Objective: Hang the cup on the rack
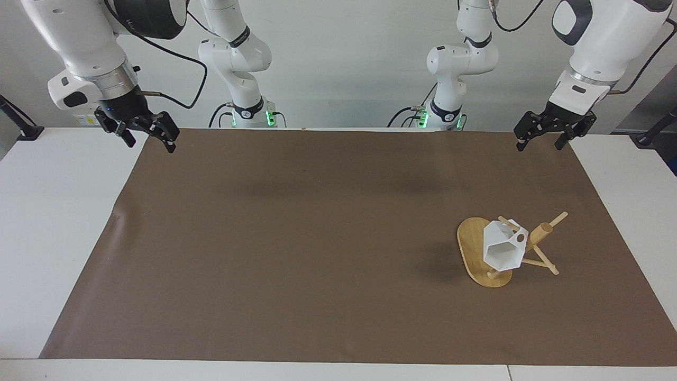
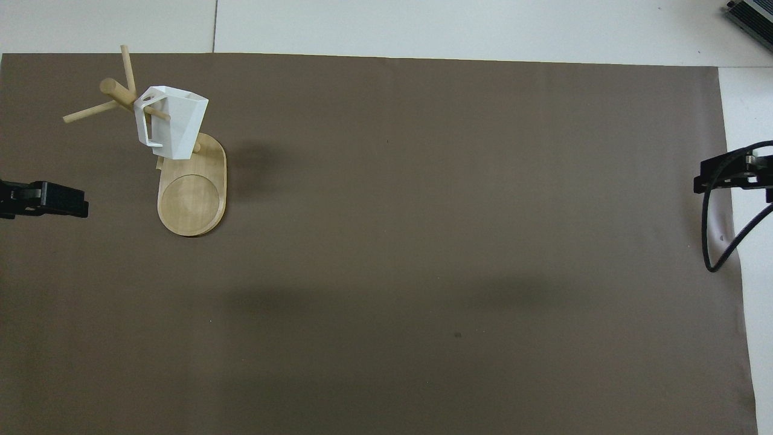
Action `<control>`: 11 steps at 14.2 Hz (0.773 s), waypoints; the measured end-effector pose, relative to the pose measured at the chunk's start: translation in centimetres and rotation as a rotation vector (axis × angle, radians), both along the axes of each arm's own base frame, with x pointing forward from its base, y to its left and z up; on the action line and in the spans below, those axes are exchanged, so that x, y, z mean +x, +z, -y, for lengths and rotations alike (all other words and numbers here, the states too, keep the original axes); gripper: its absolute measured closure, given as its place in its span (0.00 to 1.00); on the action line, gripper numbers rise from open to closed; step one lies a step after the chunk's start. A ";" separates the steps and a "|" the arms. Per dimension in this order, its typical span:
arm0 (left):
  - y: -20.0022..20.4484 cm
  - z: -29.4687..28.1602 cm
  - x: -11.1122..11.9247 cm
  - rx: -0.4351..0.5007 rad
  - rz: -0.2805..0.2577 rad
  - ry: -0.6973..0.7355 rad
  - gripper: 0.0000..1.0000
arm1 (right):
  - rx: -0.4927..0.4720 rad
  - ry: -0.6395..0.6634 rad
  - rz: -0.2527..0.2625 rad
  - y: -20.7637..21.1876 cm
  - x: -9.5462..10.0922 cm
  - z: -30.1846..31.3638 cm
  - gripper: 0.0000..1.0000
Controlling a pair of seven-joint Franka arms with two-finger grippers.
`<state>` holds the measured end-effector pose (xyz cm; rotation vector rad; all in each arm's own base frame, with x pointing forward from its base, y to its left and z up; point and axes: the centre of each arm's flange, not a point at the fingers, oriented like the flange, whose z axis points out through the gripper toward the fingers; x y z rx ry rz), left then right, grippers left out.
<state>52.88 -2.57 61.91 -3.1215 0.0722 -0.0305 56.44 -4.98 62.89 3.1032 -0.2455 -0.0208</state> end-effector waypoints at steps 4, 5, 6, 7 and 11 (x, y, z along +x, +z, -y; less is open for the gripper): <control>2.4 0.7 -0.1 -0.001 0.001 -0.016 0.00 | 0.000 0.000 0.000 0.0 0.0 0.0 0.00; 2.4 0.8 0.0 -0.006 0.001 -0.016 0.00 | 0.000 0.000 0.000 0.0 0.0 0.0 0.00; 2.2 0.9 0.1 -0.017 -0.001 -0.017 0.00 | 0.000 0.000 0.000 0.0 0.0 0.0 0.00; 2.1 1.0 0.2 -0.028 -0.001 -0.017 0.00 | 0.000 0.000 0.000 0.0 0.0 0.0 0.00; 1.9 1.2 0.3 -0.037 -0.005 -0.021 0.00 | 0.000 0.000 0.000 0.0 0.0 0.0 0.00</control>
